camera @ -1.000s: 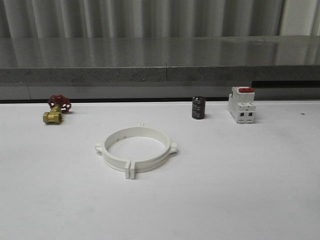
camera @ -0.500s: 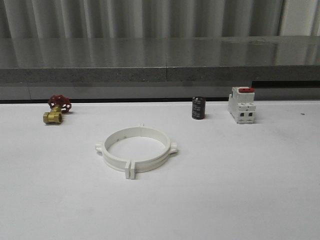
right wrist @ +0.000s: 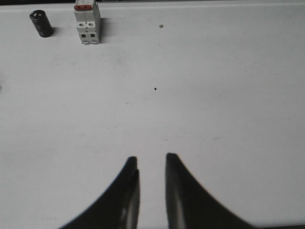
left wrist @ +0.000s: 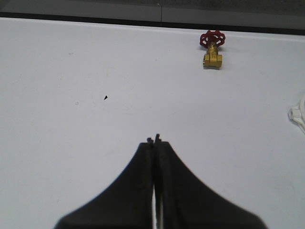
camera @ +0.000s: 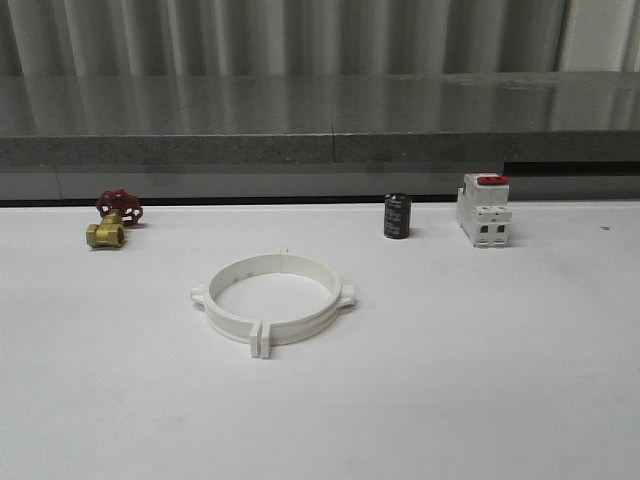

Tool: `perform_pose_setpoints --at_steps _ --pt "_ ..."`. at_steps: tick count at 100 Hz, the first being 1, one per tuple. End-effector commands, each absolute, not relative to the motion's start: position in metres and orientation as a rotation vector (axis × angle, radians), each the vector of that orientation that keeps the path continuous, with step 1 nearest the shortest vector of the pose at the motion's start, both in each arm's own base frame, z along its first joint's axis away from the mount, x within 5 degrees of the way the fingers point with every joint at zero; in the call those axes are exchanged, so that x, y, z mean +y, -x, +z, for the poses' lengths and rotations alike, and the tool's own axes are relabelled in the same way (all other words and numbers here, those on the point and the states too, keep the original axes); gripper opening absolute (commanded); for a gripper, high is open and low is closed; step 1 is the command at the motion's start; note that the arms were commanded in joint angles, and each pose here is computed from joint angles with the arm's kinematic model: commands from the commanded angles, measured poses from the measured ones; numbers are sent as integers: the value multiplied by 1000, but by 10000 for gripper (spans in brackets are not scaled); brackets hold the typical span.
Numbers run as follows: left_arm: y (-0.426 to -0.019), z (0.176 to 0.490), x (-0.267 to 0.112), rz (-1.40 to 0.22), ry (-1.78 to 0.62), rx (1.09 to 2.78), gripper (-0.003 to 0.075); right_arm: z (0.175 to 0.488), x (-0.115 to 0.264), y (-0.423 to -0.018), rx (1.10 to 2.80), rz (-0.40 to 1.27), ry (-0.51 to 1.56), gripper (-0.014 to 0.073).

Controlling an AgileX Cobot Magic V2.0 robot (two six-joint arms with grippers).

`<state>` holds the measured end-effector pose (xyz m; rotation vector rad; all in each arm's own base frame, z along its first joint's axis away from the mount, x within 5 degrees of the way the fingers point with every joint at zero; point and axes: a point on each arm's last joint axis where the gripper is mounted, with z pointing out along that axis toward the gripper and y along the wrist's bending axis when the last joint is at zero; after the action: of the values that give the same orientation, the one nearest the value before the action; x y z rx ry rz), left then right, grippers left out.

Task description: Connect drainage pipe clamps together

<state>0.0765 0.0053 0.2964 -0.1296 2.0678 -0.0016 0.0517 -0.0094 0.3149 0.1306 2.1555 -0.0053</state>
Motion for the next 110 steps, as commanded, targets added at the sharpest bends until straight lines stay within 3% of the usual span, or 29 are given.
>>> perform_pose_setpoints --at_steps 1,4,82,110 --pt "-80 309 4 -10 113 1989 -20 326 -11 -54 2080 -42 -107 -27" --pt "-80 309 4 -10 113 1989 -20 326 -12 -54 2080 -45 -107 -76" --pt "-80 309 4 -10 113 1989 -20 325 -12 -54 2086 -58 -108 -69" --pt "-80 309 4 -10 113 1989 -20 315 -9 -58 1915 -28 -61 -69"
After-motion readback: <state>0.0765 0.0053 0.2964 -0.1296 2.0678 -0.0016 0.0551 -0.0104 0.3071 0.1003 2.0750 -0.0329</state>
